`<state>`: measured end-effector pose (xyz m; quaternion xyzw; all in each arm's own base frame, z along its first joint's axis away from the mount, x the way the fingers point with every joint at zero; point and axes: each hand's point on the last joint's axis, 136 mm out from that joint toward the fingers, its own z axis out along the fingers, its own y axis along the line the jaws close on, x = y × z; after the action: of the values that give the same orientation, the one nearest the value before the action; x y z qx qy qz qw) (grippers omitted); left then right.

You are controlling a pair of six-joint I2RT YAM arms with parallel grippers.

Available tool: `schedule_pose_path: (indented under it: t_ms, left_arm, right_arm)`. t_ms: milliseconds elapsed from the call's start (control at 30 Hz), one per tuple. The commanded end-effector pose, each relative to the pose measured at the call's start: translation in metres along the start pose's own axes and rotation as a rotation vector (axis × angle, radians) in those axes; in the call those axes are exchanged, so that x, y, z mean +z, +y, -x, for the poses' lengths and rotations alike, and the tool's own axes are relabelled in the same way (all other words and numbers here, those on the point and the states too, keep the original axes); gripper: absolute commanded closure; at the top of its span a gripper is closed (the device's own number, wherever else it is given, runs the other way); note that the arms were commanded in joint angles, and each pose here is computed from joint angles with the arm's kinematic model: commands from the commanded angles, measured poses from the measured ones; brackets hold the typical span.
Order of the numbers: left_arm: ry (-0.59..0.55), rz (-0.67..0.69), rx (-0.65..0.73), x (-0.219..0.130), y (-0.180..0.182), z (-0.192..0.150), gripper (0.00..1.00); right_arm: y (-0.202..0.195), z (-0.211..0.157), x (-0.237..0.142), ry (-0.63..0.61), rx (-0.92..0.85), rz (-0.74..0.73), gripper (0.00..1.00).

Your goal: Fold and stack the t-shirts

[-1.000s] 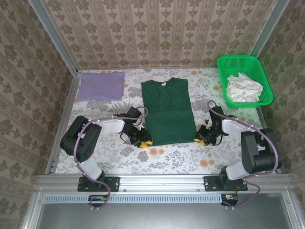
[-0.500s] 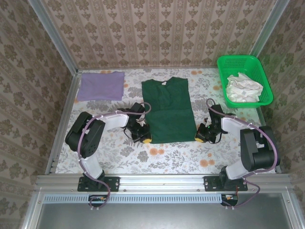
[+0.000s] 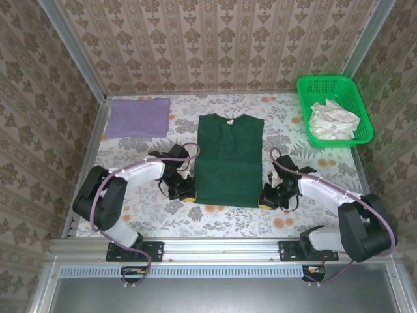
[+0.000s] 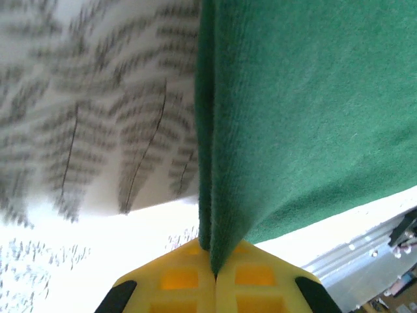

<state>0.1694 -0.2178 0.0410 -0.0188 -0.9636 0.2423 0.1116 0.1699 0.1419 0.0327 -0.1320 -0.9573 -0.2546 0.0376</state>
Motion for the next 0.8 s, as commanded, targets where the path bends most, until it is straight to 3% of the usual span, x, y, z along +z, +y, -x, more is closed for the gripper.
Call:
schedule_pose_path:
  t_ms: [0,200,400,567,767]
  left_arm:
    - [0.059,-0.013,0.032,-0.007,0.008,-0.026,1.0]
    - [0.046,-0.086,0.007,-0.019,0.012,-0.039,1.0]
    - [-0.015,-0.245,0.046,-0.063,-0.026,-0.029,1.0]
    - [-0.12,-0.309,0.048,-0.107,-0.053,0.011,1.0]
    - [-0.203,-0.37,0.02,-0.13,-0.082,0.078,1.0]
  right_arm:
    - [-0.005,-0.027,-0.003,0.04,0.077,0.003,1.0]
    - [0.008,-0.038,-0.011,0.035,0.043,0.043,1.0]
    - [0.035,-0.026,-0.047,-0.072,-0.012,0.082,1.0]
    - [0.069,0.01,-0.081,-0.198,-0.041,0.152,1.0]
    - [0.082,0.077,-0.1,-0.275,0.069,0.161,1.0]
